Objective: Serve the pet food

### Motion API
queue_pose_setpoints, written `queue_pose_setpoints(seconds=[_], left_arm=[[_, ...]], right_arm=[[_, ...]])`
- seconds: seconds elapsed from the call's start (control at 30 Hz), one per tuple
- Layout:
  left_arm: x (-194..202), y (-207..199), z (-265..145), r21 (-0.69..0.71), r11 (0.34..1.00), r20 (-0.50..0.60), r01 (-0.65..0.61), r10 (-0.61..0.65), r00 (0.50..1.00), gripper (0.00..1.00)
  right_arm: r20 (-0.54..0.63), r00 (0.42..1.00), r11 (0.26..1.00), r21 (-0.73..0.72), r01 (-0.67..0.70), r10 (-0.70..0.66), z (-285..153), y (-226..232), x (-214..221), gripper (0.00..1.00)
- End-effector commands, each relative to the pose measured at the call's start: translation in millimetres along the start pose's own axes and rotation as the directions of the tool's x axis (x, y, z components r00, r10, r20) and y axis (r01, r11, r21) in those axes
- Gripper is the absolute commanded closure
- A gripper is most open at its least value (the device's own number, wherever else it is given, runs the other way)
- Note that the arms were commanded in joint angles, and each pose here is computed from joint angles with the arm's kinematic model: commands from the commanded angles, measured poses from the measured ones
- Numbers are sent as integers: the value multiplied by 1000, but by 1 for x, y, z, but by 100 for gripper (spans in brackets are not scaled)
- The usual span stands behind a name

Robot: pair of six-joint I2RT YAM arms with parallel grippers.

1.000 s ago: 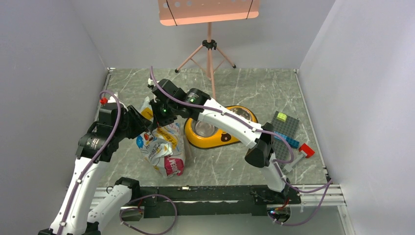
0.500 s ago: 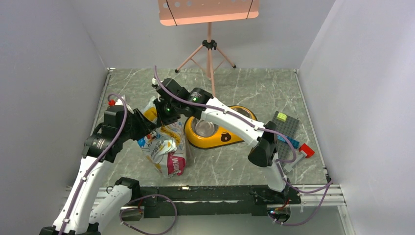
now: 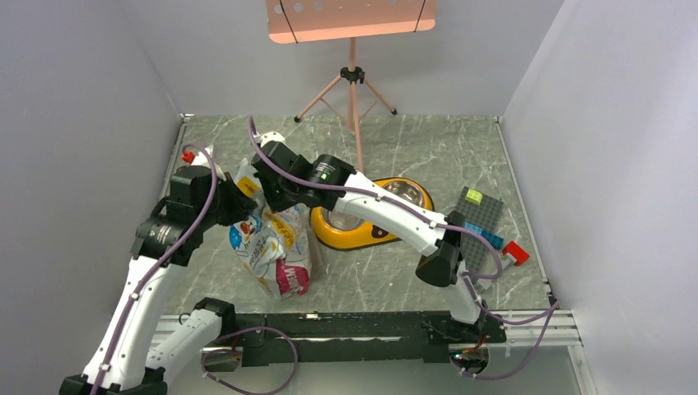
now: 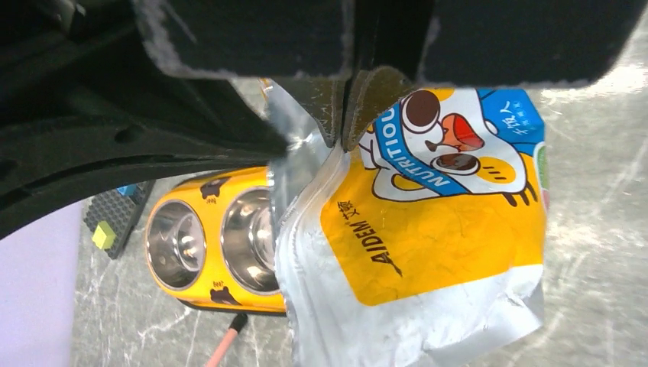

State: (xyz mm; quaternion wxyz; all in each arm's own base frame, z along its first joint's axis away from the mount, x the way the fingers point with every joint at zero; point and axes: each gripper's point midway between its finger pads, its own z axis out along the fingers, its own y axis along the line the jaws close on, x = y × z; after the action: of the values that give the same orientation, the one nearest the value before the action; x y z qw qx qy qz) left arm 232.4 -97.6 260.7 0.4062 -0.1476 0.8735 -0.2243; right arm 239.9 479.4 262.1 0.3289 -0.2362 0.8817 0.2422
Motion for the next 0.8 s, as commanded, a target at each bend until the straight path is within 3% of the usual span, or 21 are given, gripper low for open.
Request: queue_pose_setpoints(seconds=[0.0,0.2,0.3,0.4,0.47,0.63,0.77], left_arm=[[-63,-4,-31,-24,997,290,-79,83,953,100],[-83,-36,-50,98,988,359,-119,76,930,100],[-88,-53,-58,172,976,373,-131,59,926,100],[-89,-65,-64,233,962,378,-146,49,925,100],[-87,-69,-67,255,957,375,-138,34,926,100],[-83,-67,-71,260,958,366,-122,19,930,100],[-78,-57,-72,220,969,363,-109,22,932,100]], right_arm=[[119,986,963,257,81,-114,-33,-65,-30,100],[139,978,964,235,120,-156,-42,-54,-46,100],[171,973,983,125,135,-155,-52,-32,-57,98],[204,972,993,17,115,-116,-63,-13,-66,53],[205,976,997,-31,77,-70,-64,-9,-67,36],[137,987,996,-27,86,-81,-43,-14,-49,27],[70,989,984,131,123,-133,-26,-49,-37,22]])
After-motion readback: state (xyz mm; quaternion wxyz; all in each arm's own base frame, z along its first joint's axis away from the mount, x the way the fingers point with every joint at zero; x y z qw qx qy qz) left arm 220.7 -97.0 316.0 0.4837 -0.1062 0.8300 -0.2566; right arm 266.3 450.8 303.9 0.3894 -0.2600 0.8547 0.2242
